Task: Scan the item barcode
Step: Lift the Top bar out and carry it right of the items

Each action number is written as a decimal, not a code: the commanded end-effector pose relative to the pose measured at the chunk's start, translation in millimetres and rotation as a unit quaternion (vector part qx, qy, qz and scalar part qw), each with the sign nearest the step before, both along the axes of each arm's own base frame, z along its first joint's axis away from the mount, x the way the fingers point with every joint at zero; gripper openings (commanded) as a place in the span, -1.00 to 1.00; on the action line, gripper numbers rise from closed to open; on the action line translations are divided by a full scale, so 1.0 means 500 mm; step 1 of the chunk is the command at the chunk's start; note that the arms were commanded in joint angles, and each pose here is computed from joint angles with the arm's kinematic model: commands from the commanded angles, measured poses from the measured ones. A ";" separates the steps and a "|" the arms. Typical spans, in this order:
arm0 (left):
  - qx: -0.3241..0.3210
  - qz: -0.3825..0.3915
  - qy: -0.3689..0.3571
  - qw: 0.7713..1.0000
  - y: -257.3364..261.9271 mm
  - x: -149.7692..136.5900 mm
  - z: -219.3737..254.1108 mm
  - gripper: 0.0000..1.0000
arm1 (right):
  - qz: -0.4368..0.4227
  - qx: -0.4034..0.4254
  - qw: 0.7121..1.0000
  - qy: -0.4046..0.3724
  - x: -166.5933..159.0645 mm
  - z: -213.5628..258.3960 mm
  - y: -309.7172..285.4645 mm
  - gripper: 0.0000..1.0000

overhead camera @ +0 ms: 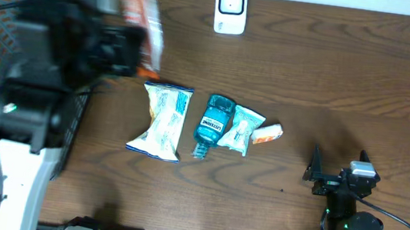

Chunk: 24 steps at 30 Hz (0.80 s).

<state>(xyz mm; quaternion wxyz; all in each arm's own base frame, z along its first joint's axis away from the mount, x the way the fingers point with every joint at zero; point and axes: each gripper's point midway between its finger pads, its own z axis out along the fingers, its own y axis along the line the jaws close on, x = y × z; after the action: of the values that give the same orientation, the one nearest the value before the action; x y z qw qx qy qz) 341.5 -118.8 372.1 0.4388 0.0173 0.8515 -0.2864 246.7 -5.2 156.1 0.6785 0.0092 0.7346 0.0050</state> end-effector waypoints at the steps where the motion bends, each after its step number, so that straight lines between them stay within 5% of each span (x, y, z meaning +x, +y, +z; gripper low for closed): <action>1: 0.015 -0.120 0.009 0.993 -0.159 0.003 -0.048 -0.85 | -0.003 0.007 1.000 0.002 0.000 -0.003 -0.002 0.99; 10: 0.020 -0.268 0.079 0.960 -0.481 0.004 -0.267 -0.85 | -0.003 0.007 1.000 0.002 0.000 -0.003 -0.002 0.99; 16: 0.017 -0.317 0.167 0.933 -0.574 -0.077 -0.377 -0.86 | -0.003 0.007 1.000 0.002 0.000 -0.003 -0.002 0.99; 24: 0.065 -0.326 0.247 0.910 -0.574 -0.142 -0.486 -0.85 | -0.003 0.007 1.000 0.002 0.000 -0.003 -0.002 0.99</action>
<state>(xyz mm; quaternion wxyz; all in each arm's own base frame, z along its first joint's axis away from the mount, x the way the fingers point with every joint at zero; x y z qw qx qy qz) 272.7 -408.4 156.2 0.1257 0.2616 0.8851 -0.3639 246.7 -5.2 156.0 0.6783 0.0092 0.7347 0.0050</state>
